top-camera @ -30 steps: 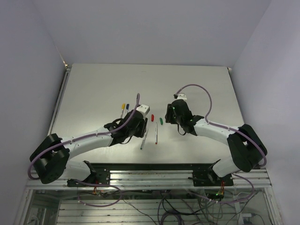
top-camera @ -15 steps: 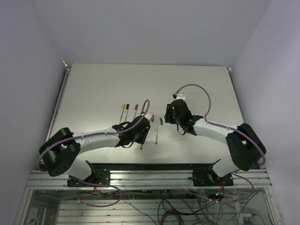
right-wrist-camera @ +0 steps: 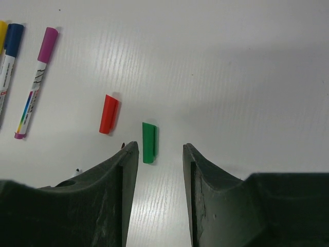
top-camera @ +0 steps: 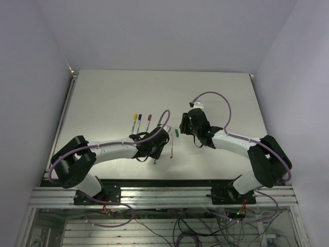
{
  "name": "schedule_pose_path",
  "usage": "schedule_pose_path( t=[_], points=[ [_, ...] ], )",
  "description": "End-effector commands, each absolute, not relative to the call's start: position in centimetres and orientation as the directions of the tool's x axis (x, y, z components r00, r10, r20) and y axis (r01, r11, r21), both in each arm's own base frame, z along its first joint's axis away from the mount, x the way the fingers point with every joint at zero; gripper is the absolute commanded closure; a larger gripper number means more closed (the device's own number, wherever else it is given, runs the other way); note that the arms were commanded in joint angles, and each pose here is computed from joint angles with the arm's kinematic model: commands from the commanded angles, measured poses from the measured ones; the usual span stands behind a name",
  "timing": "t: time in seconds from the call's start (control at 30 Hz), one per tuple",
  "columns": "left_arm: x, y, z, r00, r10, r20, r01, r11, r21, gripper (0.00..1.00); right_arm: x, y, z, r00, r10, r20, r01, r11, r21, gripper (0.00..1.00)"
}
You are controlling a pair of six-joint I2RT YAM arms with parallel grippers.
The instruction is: Insert the pens into the pen caps
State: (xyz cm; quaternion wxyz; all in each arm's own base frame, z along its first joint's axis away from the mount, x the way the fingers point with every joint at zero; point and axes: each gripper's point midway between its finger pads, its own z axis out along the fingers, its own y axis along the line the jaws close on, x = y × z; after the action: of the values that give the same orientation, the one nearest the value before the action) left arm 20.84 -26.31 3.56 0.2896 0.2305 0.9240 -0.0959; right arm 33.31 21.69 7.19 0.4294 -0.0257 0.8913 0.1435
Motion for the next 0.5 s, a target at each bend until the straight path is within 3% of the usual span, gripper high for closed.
schedule_pose_path(
  t=[0.0,0.47],
  points=[
    [21.0,-26.7,3.6,-0.726,0.38,-0.574,0.48,0.877,-0.028,0.56,33.6,21.7,7.3,-0.617,0.076,-0.784,-0.175,0.957,0.23,0.61],
    [21.1,-27.2,2.2,-0.736,0.405,-0.543,0.487,0.873,-0.009,0.56,33.8,21.5,6.8,-0.615,0.065,-0.786,-0.17,0.962,0.213,0.61]
  ],
)
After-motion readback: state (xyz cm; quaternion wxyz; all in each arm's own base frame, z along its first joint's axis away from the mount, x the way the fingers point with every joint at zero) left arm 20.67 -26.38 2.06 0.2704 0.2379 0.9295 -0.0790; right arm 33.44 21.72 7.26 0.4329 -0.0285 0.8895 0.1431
